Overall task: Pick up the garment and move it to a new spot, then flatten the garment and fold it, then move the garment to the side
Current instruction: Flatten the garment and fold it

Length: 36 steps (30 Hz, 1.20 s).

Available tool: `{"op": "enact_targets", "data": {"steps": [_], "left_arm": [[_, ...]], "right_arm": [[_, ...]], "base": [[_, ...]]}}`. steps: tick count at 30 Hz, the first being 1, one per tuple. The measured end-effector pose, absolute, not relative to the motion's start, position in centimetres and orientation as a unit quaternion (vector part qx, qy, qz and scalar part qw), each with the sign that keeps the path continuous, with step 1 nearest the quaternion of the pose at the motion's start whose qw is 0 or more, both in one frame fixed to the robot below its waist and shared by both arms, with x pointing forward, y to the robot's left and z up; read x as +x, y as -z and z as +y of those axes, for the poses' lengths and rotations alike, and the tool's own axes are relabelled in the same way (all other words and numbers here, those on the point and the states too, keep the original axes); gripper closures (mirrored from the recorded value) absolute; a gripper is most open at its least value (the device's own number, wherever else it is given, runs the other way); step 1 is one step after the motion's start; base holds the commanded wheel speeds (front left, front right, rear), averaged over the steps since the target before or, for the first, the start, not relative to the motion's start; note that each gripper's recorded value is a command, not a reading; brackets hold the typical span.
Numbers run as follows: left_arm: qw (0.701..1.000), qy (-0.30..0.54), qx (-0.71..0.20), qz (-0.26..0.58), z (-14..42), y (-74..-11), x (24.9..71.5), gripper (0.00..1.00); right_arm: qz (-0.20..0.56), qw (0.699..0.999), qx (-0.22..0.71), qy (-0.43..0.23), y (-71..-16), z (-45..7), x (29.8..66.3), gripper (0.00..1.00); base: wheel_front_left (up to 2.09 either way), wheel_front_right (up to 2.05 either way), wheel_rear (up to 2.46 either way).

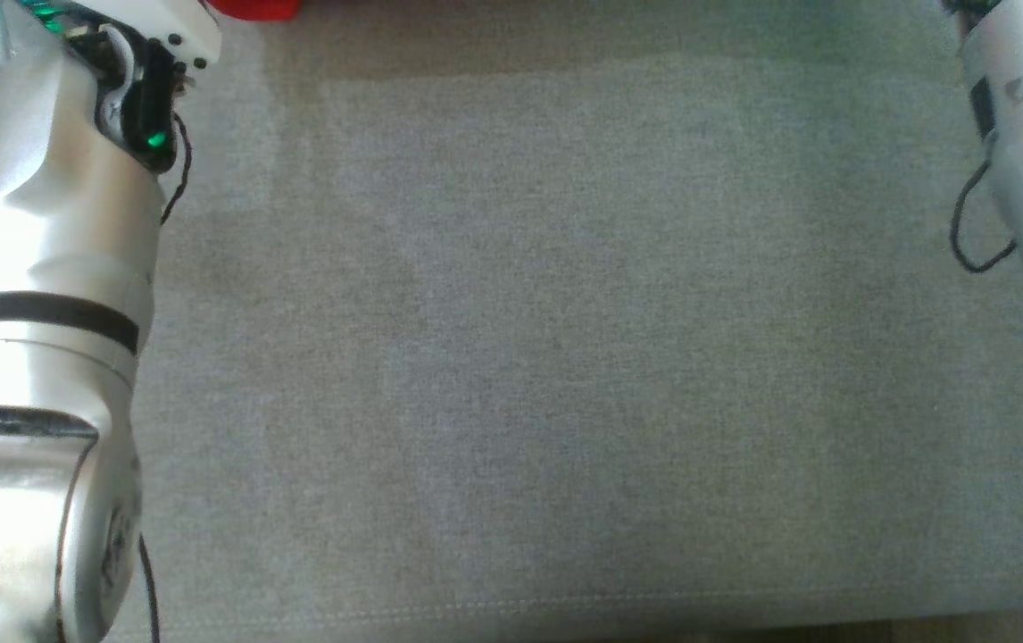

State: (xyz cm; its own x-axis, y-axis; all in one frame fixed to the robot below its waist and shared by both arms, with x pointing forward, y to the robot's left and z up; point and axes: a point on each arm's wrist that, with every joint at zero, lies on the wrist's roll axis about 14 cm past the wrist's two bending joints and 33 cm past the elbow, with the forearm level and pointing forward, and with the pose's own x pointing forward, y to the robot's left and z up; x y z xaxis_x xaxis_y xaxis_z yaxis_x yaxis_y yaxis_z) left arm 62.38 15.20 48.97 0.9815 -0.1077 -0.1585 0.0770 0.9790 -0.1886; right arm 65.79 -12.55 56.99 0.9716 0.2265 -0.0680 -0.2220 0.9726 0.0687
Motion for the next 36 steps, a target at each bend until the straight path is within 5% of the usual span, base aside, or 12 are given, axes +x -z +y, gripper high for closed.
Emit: {"op": "enact_targets", "data": {"steps": [9, 20, 36], "left_arm": [[0.979, 0.008, -0.171, 0.114, 16.3, -45.5, 60.4, 1.0], [0.977, 0.015, -0.181, 0.115, 16.8, -42.2, 49.2, 1.0], [0.977, -0.012, -0.155, 0.147, 18.6, -41.4, 35.4, 1.0]], "right_arm": [[0.071, 0.985, 0.12, -0.104, -50.7, -12.1, 62.5, 1.0], [0.099, 0.971, 0.199, -0.083, -43.3, -14.6, 47.6, 1.0], [0.184, 0.964, 0.187, -0.051, -44.9, -16.2, 31.3, 1.0]], "base": [[0.0, 0.0, 0.0], [0.0, 0.0, 0.0], [0.0, 0.0, 0.0]]}}
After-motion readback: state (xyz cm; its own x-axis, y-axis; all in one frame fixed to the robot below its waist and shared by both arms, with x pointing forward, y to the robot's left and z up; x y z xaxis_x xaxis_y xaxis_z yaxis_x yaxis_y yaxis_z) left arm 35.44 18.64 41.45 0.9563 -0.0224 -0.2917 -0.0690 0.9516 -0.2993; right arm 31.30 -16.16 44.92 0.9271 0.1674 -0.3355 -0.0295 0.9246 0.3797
